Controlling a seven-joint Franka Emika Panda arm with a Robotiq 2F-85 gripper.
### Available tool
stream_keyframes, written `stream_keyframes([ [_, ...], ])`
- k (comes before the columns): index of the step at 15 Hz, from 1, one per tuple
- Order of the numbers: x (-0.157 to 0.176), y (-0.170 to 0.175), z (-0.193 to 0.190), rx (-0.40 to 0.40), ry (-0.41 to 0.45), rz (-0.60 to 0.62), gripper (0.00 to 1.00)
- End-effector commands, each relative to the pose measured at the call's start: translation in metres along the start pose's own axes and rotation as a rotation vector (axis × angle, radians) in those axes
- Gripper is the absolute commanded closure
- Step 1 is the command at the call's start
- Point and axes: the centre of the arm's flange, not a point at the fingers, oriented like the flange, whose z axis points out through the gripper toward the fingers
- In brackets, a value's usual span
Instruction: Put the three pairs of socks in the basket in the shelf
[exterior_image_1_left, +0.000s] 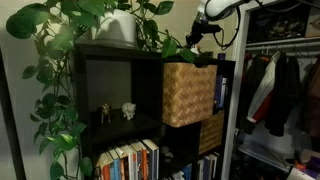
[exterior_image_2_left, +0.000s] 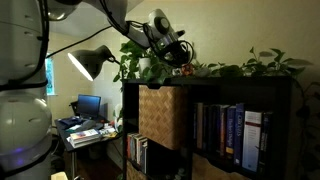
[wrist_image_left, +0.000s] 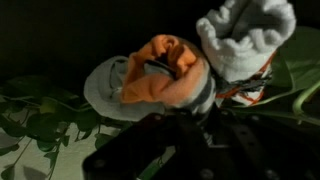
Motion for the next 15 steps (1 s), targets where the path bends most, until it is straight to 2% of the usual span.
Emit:
stream_keyframes([
  [1, -0.017, -0.001, -0.025, -0.006, -0.038, -0.041, 0.92],
  [10, -0.063, -0.017, -0.036, 0.006, -0.166, -0.093, 0.92],
  [15, -0.084, -0.021, -0.037, -0.007, -0.208, -0.068, 0.92],
])
